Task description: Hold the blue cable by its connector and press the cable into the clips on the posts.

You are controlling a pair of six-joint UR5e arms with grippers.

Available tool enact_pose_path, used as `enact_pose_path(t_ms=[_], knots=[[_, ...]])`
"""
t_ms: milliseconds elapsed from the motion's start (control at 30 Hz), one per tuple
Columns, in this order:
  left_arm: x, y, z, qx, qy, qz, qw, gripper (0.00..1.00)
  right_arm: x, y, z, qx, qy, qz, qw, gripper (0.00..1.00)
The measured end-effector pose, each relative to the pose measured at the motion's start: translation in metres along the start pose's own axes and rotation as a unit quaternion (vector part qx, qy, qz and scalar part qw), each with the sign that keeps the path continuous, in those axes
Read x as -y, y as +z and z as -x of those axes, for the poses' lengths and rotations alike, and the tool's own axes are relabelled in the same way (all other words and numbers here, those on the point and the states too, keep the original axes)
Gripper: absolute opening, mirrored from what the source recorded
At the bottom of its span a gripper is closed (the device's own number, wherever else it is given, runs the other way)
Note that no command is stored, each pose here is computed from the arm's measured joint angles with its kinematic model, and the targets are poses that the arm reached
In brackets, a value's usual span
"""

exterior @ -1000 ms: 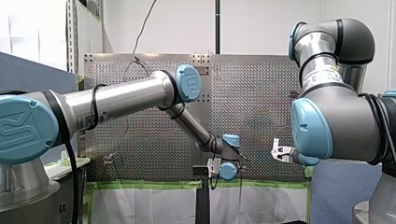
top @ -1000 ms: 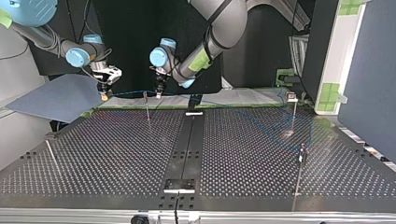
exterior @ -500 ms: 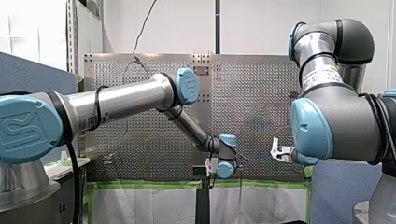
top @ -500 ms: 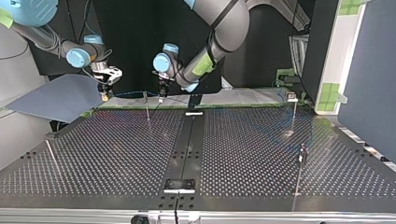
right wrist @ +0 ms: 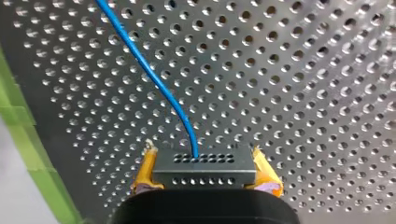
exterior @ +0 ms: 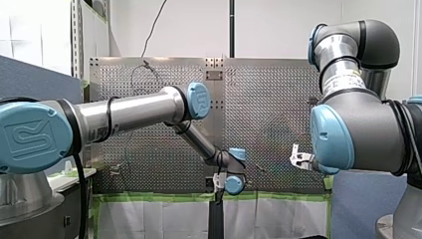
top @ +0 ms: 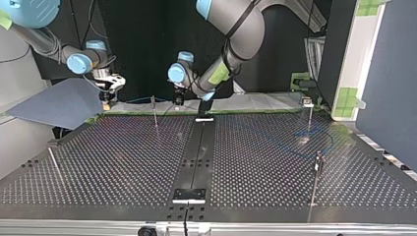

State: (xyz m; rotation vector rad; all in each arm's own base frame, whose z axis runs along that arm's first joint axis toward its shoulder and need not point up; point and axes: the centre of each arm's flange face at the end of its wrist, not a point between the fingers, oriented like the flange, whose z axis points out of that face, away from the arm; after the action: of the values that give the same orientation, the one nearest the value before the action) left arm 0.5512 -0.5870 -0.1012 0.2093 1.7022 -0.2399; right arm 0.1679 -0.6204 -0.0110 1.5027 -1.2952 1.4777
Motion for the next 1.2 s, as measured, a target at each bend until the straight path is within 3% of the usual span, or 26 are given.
enact_pose_path(t_ms=[433,733,967,1000,1033,1067,1100,1133,1167,1200], knots=[[0.003,0.02,0.031,0.024,-0.011,0.01,0.9996,0.0,-0.006,0.013,-0.014,-0.018,-0.0022,-0.003,0.9998,0.0],[-0.004,0.034,0.049,0.034,-0.019,0.02,0.9991,0.0,-0.009,0.017,-0.018,-0.025,0.0043,-0.005,0.9997,0.0],[-0.009,0.035,0.047,0.028,-0.02,0.025,0.9991,0.0,-0.01,0.018,-0.018,-0.024,0.0053,-0.007,0.9997,0.0],[-0.01,0.034,0.045,0.026,-0.019,0.025,0.9992,0.07,-0.01,0.018,-0.018,-0.024,0.0054,-0.007,0.9997,0.0],[-0.011,0.032,0.043,0.023,-0.018,0.025,0.9992,0.07,-0.01,0.018,-0.018,-0.024,0.0055,-0.007,0.9997,0.0],[-0.011,0.031,0.041,0.022,-0.017,0.025,0.9993,0.28,-0.01,0.017,-0.017,-0.024,0.0055,-0.007,0.9997,0.0],[-0.011,0.03,0.039,0.02,-0.016,0.024,0.9994,0.63,-0.01,0.017,-0.017,-0.024,0.0056,-0.007,0.9997,0.0],[-0.011,0.029,0.037,0.02,-0.016,0.023,0.9994,0.63,-0.01,0.017,-0.017,-0.023,0.0057,-0.008,0.9997,0.0],[-0.01,0.028,0.036,0.021,-0.017,0.022,0.9994,0.74,-0.01,0.017,-0.017,-0.023,0.0057,-0.009,0.9997,0.0],[-0.01,0.027,0.036,0.022,-0.019,0.02,0.9994,1.0,-0.01,0.017,-0.017,-0.023,0.0058,-0.009,0.9997,0.0]])
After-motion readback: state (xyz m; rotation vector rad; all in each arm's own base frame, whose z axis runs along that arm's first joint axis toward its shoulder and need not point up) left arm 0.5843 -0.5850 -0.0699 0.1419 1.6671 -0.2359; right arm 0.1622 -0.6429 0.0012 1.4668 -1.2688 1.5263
